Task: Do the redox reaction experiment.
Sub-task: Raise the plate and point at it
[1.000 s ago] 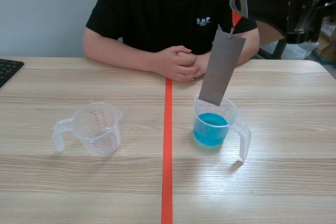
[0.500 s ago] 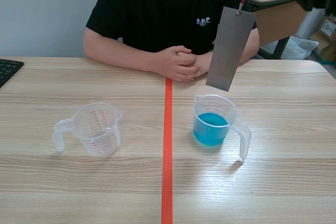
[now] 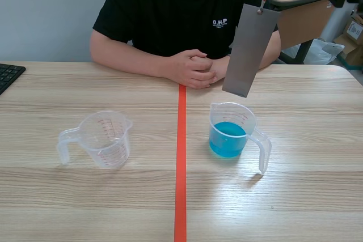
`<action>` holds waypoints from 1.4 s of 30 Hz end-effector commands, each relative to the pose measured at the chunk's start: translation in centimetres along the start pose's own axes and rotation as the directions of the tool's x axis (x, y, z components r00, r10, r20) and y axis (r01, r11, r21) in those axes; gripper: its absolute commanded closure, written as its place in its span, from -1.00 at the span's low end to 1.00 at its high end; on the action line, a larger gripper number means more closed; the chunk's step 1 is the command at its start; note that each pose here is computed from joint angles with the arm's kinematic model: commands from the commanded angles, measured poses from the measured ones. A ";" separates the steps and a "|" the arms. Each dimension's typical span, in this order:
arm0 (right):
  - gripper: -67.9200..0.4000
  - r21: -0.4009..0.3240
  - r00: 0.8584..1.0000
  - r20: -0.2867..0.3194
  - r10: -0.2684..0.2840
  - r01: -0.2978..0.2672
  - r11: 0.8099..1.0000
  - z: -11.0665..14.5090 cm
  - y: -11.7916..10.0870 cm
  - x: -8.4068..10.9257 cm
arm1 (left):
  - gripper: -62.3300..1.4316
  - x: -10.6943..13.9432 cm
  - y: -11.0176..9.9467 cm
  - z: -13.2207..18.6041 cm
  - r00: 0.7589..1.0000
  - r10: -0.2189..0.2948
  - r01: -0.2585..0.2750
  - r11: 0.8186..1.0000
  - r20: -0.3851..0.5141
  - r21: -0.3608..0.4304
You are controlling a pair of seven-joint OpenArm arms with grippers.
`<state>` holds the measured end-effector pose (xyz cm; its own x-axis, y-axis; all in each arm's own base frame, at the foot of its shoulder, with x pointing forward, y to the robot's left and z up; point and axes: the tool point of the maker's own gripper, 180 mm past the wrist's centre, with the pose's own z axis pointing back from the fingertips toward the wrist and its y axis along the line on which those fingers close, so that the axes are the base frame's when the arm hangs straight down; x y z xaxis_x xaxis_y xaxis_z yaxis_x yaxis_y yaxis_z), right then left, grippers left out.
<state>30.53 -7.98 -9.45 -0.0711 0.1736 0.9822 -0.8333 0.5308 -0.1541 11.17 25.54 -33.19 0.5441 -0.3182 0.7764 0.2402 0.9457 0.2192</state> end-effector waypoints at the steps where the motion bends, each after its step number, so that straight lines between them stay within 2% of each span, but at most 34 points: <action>1: 0.94 0.005 0.999 0.028 0.033 -0.033 0.999 0.2 0.0 1.3 | 0.82 2.4 0.4 -1.1 0.997 -0.035 0.036 0.999 0.072 -0.018; 5: 0.94 0.005 0.999 0.030 0.032 -0.032 0.999 0.2 0.0 1.3 | 0.82 5.8 0.5 -3.2 0.980 -0.113 0.127 0.988 0.164 -0.083; 9: 0.94 0.005 0.999 0.030 0.032 -0.032 0.999 0.2 0.0 1.3 | 0.82 9.9 0.3 -5.2 0.945 -0.186 0.226 0.966 0.270 -0.128; 14: 0.94 0.005 0.999 0.033 0.030 -0.030 1.000 0.2 0.0 1.3 | 0.82 14.1 -2.0 -6.9 0.893 -0.230 0.331 0.919 0.388 -0.217; 20: 0.94 0.005 0.999 0.033 0.030 -0.030 1.000 0.2 0.0 1.3 | 0.82 16.8 -6.2 -8.5 0.840 -0.263 0.431 0.854 0.474 -0.291; 23: 0.94 0.005 0.999 0.033 0.030 -0.030 1.000 0.2 0.0 1.3 | 0.82 18.4 -8.1 -9.1 0.820 -0.255 0.455 0.834 0.512 -0.313; 25: 0.94 0.005 0.999 0.033 0.030 -0.030 1.000 0.2 0.0 1.3 | 0.82 19.8 -9.1 -9.4 0.802 -0.245 0.466 0.827 0.545 -0.315; 28: 0.94 0.005 0.999 0.032 0.030 -0.030 1.000 0.2 0.0 1.3 | 0.82 21.5 -10.7 -10.0 0.767 -0.262 0.505 0.810 0.586 -0.299; 31: 0.94 0.005 0.999 0.033 0.030 -0.030 1.000 0.2 0.0 1.3 | 0.82 22.5 -12.3 -10.7 0.748 -0.261 0.528 0.792 0.611 -0.308; 38: 0.94 0.005 0.999 0.033 0.030 -0.030 1.000 0.2 0.0 1.3 | 0.82 23.9 -15.2 -13.3 0.716 -0.276 0.565 0.769 0.641 -0.299; 42: 0.94 0.005 0.999 0.033 0.030 -0.030 1.000 0.2 0.0 1.3 | 0.82 24.4 -16.5 -14.9 0.711 -0.281 0.577 0.757 0.645 -0.306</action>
<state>30.53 -7.97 -9.45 -0.0713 0.1733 0.9823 -0.8336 0.5304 -0.1541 32.18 1.74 -27.77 -0.1682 -0.4716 0.8656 0.7454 0.5138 0.4248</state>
